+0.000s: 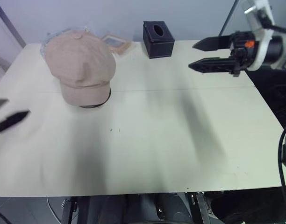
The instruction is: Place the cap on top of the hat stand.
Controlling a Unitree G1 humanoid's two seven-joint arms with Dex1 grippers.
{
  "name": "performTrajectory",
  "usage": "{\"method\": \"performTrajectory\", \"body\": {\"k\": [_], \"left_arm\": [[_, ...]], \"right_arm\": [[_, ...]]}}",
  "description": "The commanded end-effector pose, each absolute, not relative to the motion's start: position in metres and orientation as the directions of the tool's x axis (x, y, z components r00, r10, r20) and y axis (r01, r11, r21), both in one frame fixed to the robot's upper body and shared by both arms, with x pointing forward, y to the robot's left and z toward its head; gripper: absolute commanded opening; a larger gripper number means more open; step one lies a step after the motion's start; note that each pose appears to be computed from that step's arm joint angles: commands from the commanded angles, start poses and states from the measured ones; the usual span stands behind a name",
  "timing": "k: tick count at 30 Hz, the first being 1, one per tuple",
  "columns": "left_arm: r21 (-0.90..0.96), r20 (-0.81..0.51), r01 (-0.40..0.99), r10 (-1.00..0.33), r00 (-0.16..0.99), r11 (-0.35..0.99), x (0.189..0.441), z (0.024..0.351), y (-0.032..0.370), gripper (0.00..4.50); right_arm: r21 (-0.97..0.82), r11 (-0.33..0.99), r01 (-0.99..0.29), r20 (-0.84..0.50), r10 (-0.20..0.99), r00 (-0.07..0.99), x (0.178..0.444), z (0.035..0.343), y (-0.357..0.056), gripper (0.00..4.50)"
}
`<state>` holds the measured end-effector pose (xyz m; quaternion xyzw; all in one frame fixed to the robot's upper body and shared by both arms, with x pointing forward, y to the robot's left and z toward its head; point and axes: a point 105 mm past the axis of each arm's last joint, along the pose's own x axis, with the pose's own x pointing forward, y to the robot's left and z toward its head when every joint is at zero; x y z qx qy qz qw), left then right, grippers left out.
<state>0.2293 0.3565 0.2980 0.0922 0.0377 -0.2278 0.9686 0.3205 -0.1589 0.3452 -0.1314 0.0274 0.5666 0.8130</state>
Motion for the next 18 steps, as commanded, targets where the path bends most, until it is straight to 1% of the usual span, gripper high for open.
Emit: {"method": "performTrajectory", "body": {"k": [1,5,8,13,18], "left_arm": [[0.148,-0.108,0.542,-0.531,0.841,0.827,0.210,0.330,0.351,4.46],[0.251,-0.165,0.543,-0.517,0.840,0.801,0.202,0.357,0.351,4.46],[0.295,-0.204,0.546,-0.507,0.838,0.784,0.195,0.366,0.351,4.46],[0.342,-0.303,0.546,-0.460,0.834,0.765,0.182,0.365,0.356,4.46],[0.372,-0.381,0.533,-0.398,0.834,0.760,0.178,0.350,0.365,4.46]], "right_arm": [[-0.227,0.321,-0.919,-0.176,0.915,0.363,0.320,0.356,-0.164,4.50],[-0.192,0.308,-0.932,-0.129,0.933,0.335,0.322,0.357,-0.162,4.50],[-0.175,0.282,-0.943,-0.112,0.946,0.304,0.320,0.355,-0.158,4.50],[-0.180,0.278,-0.943,-0.121,0.946,0.302,0.323,0.349,-0.156,4.50],[-0.175,0.285,-0.942,-0.112,0.945,0.307,0.325,0.348,-0.156,4.50]]}}
